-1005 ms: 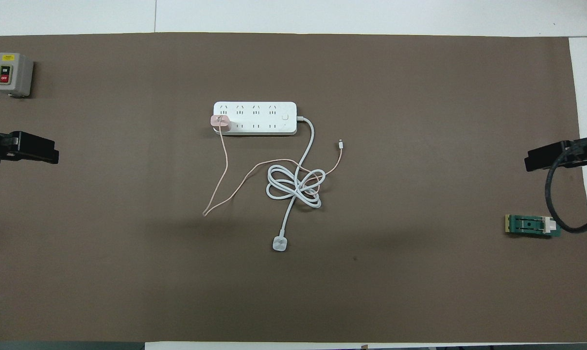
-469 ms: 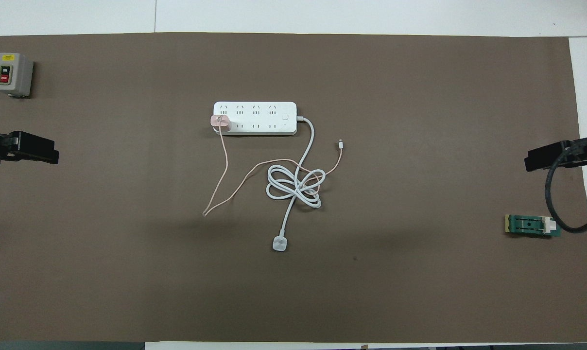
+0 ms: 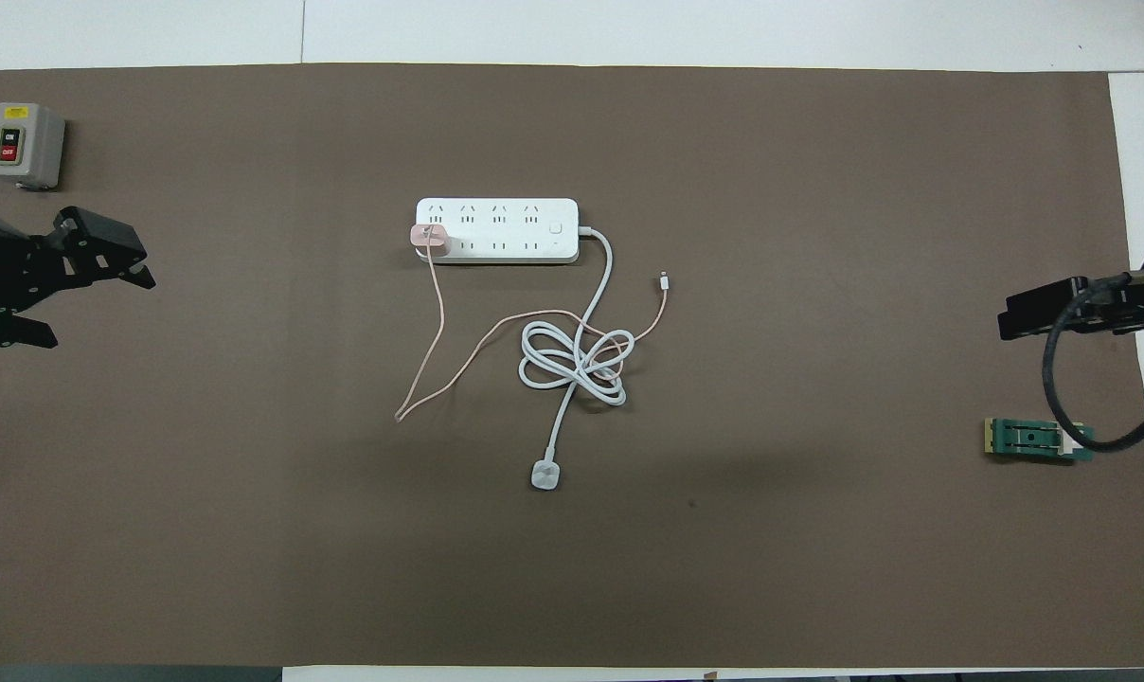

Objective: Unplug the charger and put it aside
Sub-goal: 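Reach the left gripper to the charger while the right gripper reaches the strip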

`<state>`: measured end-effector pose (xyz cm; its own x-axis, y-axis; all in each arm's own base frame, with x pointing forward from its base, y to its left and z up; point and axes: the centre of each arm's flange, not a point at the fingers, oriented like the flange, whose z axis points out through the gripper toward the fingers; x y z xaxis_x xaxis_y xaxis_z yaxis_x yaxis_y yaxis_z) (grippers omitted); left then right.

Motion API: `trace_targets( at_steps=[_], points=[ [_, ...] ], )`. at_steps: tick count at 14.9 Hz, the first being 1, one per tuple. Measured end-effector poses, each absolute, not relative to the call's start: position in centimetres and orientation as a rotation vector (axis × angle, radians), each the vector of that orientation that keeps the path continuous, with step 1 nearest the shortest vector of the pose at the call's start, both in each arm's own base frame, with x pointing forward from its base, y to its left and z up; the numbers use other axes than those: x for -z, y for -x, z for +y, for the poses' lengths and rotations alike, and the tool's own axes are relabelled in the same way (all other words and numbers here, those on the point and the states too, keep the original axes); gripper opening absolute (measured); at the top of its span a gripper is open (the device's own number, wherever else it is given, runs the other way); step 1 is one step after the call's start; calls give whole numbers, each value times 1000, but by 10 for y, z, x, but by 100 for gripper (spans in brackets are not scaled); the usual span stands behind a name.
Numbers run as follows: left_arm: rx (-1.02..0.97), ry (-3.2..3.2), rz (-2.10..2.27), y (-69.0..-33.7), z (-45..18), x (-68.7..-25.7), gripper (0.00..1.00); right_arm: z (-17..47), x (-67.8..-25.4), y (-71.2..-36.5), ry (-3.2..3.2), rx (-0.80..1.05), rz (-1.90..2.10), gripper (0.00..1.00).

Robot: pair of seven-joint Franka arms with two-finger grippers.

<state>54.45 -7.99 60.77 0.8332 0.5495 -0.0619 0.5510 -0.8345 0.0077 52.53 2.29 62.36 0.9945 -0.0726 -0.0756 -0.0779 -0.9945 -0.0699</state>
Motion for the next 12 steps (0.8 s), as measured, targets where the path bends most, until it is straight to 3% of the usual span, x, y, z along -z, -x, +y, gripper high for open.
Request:
trace_targets(
  at_steps=[5, 12],
  points=[
    [147, -2857, 1264, -570, -149, -549, 100, 102, -583, -543, 2831, -216, 690, 100],
    [1, -2496, 1802, -617, -195, -476, 100, 202, -473, -605, 2320, -486, 1339, 100]
  ],
)
